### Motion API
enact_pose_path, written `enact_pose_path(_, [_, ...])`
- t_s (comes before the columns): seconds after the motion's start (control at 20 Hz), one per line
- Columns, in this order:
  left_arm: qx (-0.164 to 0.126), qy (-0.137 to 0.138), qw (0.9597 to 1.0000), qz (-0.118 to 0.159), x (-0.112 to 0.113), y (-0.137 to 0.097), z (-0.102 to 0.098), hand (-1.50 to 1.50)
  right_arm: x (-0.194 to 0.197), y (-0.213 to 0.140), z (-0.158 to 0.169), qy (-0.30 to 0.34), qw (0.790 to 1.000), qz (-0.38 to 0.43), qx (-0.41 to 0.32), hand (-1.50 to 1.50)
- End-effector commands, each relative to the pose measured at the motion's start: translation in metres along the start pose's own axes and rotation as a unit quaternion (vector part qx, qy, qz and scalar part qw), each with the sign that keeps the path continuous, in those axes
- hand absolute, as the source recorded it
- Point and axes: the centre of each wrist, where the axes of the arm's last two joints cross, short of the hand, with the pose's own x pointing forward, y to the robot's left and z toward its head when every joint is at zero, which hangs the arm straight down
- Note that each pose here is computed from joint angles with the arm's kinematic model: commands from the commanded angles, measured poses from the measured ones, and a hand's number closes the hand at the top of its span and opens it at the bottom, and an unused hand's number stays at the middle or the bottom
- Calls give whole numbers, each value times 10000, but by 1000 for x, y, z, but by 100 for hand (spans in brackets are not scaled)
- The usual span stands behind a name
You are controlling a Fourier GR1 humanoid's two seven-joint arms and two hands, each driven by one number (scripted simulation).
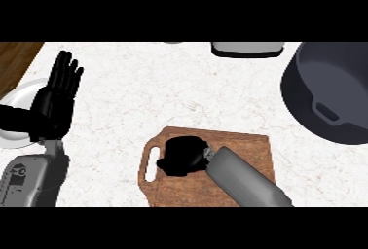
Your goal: Pick the bell pepper from the cutting board and place it in the pot
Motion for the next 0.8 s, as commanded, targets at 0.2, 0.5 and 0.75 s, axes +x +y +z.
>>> enact_pose_path(0.2, [4,7,10000,74,1,6,3,0,-9,7,11,1401,9863,-270,-826,150])
enact_pose_path(0.5, [128,53,9999,-24,-3,13,9,0,-56,-3,71,4892,8373,-1791,-1656,150])
enact_pose_path(0.75, [-31,-44,10000,25,0,5,6,0,-77,-46,93,6589,6774,-1836,-2707,150])
